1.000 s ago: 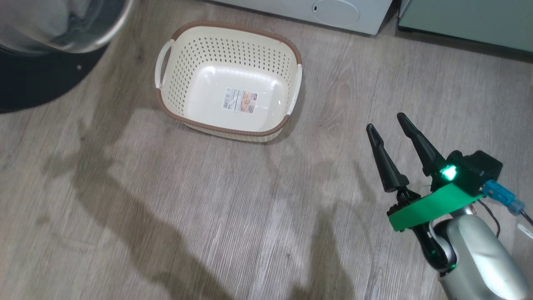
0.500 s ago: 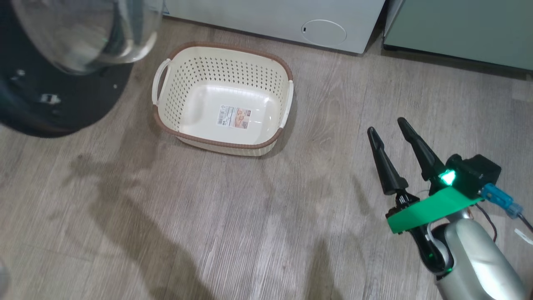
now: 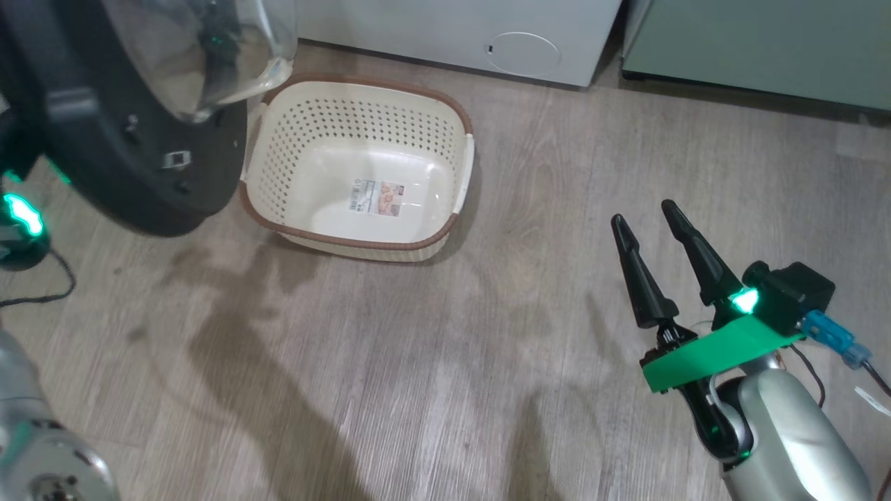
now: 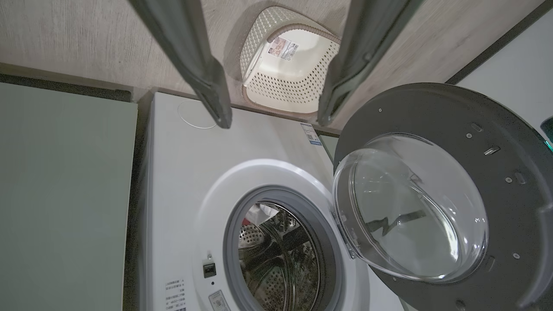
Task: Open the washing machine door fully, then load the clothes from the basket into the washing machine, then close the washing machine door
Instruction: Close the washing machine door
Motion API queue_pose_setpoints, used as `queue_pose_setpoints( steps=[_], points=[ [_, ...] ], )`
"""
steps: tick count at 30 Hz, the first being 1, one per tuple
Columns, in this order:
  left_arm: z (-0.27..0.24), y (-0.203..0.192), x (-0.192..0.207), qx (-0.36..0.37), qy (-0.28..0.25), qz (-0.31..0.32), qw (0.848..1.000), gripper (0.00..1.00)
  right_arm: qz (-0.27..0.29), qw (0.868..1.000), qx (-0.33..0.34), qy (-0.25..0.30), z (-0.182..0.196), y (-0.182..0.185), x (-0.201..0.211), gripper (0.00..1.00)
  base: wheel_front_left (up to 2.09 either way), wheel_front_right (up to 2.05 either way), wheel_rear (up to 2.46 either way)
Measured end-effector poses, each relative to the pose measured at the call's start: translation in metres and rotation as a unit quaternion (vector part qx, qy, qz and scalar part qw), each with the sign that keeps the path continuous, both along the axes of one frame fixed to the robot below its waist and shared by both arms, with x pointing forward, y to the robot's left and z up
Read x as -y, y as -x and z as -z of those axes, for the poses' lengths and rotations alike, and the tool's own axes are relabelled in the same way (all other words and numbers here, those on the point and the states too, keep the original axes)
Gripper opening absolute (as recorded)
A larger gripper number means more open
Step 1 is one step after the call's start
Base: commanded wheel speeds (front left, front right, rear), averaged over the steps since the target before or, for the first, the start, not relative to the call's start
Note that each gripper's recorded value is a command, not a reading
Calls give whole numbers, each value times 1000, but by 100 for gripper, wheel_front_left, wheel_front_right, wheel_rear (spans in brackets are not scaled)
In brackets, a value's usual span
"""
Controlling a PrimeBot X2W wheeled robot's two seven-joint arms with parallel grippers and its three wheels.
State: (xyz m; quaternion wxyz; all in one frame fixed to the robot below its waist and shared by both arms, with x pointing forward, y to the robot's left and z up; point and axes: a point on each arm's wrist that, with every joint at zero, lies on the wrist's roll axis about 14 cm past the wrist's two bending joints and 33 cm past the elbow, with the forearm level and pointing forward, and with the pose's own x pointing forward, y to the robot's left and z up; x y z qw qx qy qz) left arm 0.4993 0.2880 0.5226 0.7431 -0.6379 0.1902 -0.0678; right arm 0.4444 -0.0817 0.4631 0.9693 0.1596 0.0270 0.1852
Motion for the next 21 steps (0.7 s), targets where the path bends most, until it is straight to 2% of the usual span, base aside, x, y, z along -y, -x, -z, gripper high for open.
queue_pose_setpoints(
  steps=[11, 21],
  points=[
    [19, -13, 91, 4, 47, 110, 993, 0, 39, 999, -8, 5, 4, 4, 27, 100, 0, 0, 0],
    [31, -34, 150, 6, 73, 147, 986, 0, 93, 996, -12, 7, 3, 14, 60, 100, 0, 0, 0]
  ],
)
